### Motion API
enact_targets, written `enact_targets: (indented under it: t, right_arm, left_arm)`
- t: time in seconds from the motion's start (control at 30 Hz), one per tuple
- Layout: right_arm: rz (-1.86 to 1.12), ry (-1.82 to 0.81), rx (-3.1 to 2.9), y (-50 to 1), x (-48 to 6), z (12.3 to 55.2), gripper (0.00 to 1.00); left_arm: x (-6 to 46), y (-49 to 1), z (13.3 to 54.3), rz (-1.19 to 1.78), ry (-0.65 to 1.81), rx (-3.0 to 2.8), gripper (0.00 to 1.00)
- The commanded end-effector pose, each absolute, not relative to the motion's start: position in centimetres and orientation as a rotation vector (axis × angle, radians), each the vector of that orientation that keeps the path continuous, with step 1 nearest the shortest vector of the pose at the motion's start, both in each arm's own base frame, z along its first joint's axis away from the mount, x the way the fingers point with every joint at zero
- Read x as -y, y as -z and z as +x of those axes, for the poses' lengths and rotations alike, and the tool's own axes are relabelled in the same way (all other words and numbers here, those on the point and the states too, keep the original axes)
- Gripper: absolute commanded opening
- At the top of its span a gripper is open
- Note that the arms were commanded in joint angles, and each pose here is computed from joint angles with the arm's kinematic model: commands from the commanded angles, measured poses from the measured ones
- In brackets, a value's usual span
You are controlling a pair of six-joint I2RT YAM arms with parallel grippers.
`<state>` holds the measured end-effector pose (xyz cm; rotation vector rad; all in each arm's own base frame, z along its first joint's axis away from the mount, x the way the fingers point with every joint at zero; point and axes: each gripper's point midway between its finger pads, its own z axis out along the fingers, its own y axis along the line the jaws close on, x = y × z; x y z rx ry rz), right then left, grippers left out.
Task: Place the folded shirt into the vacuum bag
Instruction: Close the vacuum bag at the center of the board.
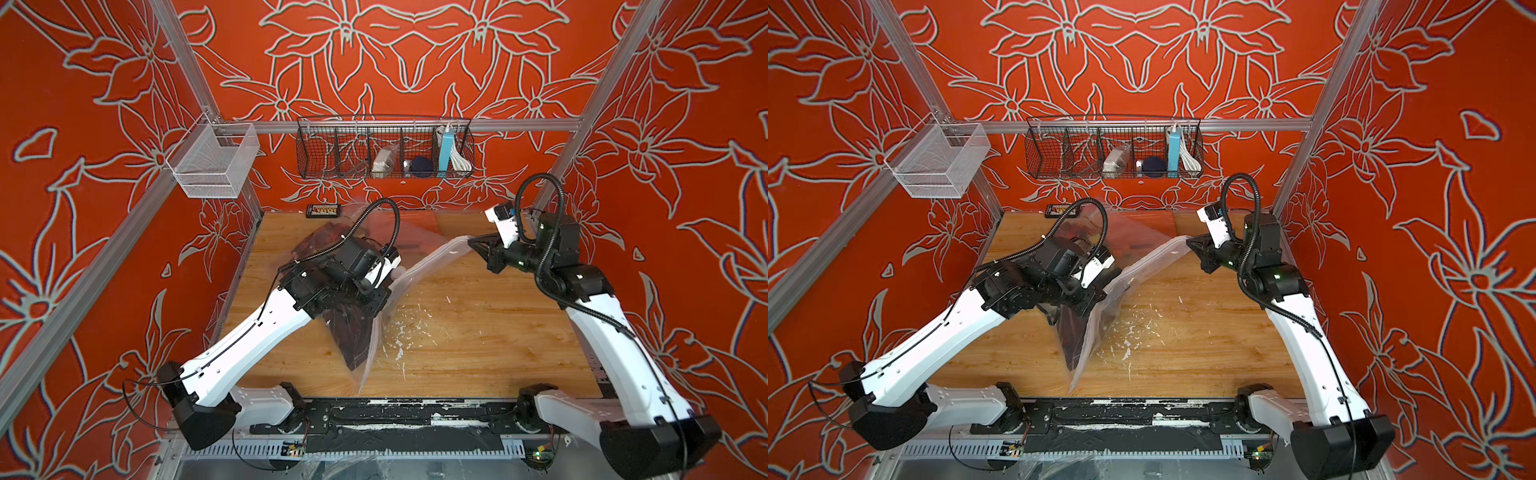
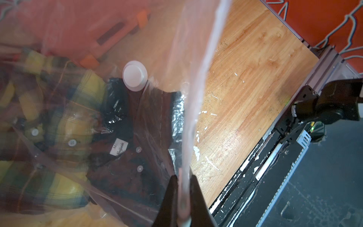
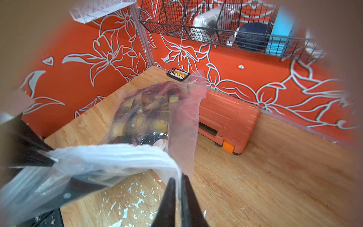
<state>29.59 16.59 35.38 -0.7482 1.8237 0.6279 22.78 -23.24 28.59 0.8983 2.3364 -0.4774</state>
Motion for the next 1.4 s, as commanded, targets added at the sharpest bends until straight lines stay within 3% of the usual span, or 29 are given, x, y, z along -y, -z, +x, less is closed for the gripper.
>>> enact_targets:
  t: [0.0,0.3,0.5,0.7,0.93,1.37]
  right_arm:
    - [-0.950,-0.514,-1.761,-36.7,-16.9,27.2,0.21]
    - [-1.292,-0.597,-1.555,-38.5,-20.8,23.1,0.51]
    - [-1.546,-0.595,-1.332,-40.5,-24.7,21.1,0.60]
    - [-1.695,-0.574,-1.203,-41.2,-27.4,21.8,0.64]
    - [-1.853,-0.585,-1.220,-38.4,-29.7,22.8,0.66]
    - [-1.951,-0.478,-1.379,-33.2,-30.5,24.9,0.59]
  left_arm:
    - [23.8,-31.4,22.9,1.048,0.459,-2.194,0.00]
    - [22.7,-35.7,22.6,1.164,0.359,-2.041,0.00]
    - [22.5,-35.3,22.6,1.176,0.339,-2.026,0.00]
    - [22.6,-35.3,22.4,1.180,0.353,-2.017,0.00]
    - [22.6,-35.3,22.2,1.182,0.369,-2.009,0.00]
    - [23.1,-36.0,21.8,1.188,0.418,-1.994,0.00]
